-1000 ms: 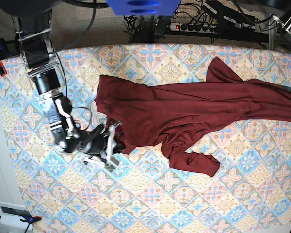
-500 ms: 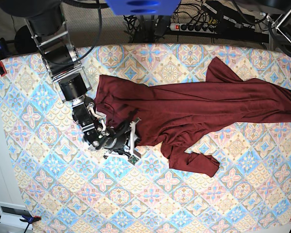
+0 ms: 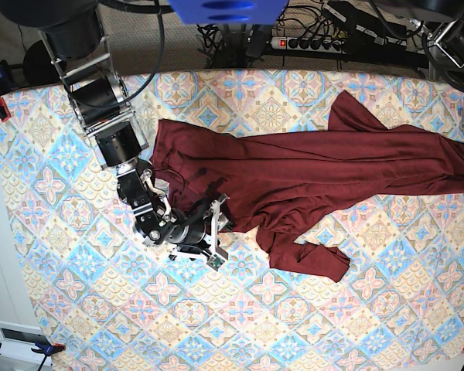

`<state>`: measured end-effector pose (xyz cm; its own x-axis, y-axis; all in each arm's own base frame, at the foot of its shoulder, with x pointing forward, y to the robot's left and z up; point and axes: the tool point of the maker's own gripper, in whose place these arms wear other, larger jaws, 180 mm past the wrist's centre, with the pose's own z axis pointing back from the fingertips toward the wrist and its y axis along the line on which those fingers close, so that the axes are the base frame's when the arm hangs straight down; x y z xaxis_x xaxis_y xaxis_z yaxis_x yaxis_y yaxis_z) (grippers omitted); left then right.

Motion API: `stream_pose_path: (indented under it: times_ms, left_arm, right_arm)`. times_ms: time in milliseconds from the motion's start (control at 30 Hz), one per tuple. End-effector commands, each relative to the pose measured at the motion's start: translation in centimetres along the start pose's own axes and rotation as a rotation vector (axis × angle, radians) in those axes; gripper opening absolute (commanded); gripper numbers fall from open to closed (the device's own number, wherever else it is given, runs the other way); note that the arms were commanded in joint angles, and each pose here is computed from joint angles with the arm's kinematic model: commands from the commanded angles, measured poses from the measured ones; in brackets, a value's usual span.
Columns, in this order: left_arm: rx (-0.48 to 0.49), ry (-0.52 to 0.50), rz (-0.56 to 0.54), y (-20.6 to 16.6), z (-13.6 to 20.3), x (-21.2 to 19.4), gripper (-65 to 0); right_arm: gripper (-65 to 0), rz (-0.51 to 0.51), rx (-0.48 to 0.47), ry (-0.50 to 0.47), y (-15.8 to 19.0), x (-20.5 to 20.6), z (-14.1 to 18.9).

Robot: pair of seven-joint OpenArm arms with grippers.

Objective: Layout the t-shirt on the table in an organized manner, then fold the t-shirt properly

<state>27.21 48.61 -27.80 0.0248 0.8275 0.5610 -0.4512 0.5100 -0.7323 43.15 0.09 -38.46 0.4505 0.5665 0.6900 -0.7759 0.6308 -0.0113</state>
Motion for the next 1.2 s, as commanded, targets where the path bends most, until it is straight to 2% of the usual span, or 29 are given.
stream_pose_path:
  times_ms: [0,200,567,633,833,967,1033,1167]
  left_arm:
    - [-0.036,-0.042,-0.034,-1.5,0.3,2.0,-65.0]
    - [-0.038,-0.042,-0.035,-1.5,0.3,2.0,-65.0]
    - [-0.024,-0.032,-0.038,-1.0,0.5,1.8,-65.0]
    - [-0.024,-0.032,-0.038,-1.0,0.5,1.8,-65.0]
    - [-0.024,-0.032,-0.038,-1.0,0.5,1.8,-65.0]
    - [-0.026,-0.034,-0.037,-1.1,0.5,1.8,-65.0]
    - [-0.027,-0.036,-0.037,-1.1,0.5,1.9,-65.0]
    - [-0.027,-0.036,-0.037,-1.1,0.5,1.9,-65.0]
  right_arm:
    - [-34.8,0.015,-0.018,-0.062,-1.0,2.6,0.7]
    - [-34.7,0.017,-0.018,-0.057,-1.0,2.4,0.6]
    - [-36.0,-0.036,-0.001,0.001,-0.7,-0.9,-0.3]
    - [-40.9,-0.037,0.000,0.002,-0.6,-1.0,-0.4]
    - [-65.0,-0.049,0.001,-0.006,-0.6,-1.1,-0.3]
    - [-65.0,-0.034,-0.001,-0.049,-0.4,0.2,-0.1]
    - [-65.0,0.001,-0.007,-0.092,-0.3,2.0,0.6]
    - [-65.0,0.061,-0.045,-0.123,-1.2,2.2,2.8]
